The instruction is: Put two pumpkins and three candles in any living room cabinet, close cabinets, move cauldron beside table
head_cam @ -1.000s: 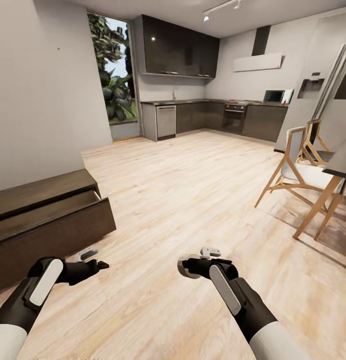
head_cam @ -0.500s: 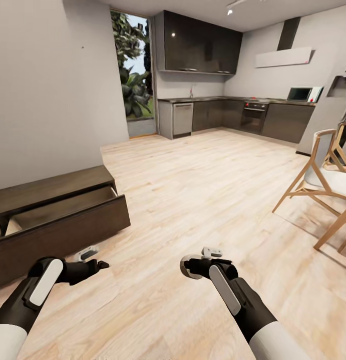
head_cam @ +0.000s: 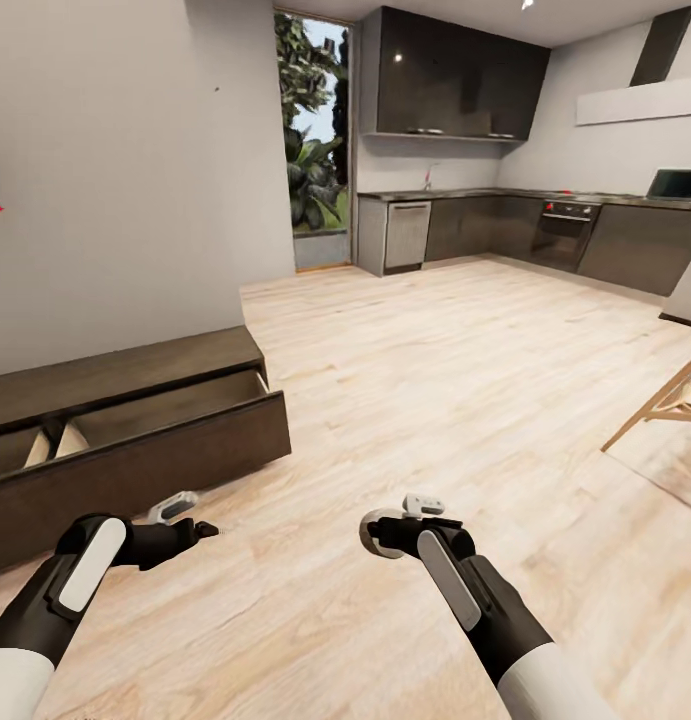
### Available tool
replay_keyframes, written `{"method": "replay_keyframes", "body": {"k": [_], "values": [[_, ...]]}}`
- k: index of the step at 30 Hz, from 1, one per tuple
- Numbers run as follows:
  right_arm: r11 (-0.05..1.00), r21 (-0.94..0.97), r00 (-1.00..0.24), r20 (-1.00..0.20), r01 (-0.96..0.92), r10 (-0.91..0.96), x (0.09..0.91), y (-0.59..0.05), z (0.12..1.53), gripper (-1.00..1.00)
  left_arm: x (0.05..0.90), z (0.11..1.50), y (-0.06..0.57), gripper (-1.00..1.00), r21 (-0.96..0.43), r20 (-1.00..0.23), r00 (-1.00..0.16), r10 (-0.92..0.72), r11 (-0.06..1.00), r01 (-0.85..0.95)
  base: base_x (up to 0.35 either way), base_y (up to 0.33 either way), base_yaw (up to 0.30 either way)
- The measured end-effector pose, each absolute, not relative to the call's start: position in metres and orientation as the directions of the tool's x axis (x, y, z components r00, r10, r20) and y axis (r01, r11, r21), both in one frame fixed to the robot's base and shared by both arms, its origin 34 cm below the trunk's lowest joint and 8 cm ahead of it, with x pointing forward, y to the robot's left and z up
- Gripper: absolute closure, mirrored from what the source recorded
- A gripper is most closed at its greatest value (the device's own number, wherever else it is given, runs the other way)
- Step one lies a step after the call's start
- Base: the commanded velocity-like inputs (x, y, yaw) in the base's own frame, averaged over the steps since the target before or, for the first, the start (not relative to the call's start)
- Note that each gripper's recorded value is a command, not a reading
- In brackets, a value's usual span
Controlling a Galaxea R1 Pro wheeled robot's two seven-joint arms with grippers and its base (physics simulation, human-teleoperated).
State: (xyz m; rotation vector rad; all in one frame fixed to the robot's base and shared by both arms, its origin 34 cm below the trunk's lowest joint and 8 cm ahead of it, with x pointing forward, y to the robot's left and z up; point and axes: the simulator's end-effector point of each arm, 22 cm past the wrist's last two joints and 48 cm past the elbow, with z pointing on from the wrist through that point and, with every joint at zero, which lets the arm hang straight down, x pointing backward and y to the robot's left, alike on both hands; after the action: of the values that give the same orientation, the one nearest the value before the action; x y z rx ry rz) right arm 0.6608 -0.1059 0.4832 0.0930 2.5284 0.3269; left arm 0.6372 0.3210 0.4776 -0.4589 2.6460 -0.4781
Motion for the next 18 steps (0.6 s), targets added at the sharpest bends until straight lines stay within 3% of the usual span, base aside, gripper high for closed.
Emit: {"method": "replay_keyframes", "body": {"k": [18], "values": [[0.968, 0.253, -0.834, -0.535, 0.000, 0.139, 0.665, -0.106, 0.498, 1.00, 0.640, 0.493, 0.321, -1.00, -0.397, -0.317, -0.865, -0.389, 0.883, -0.251, 0.011, 0.000, 0.254]]}}
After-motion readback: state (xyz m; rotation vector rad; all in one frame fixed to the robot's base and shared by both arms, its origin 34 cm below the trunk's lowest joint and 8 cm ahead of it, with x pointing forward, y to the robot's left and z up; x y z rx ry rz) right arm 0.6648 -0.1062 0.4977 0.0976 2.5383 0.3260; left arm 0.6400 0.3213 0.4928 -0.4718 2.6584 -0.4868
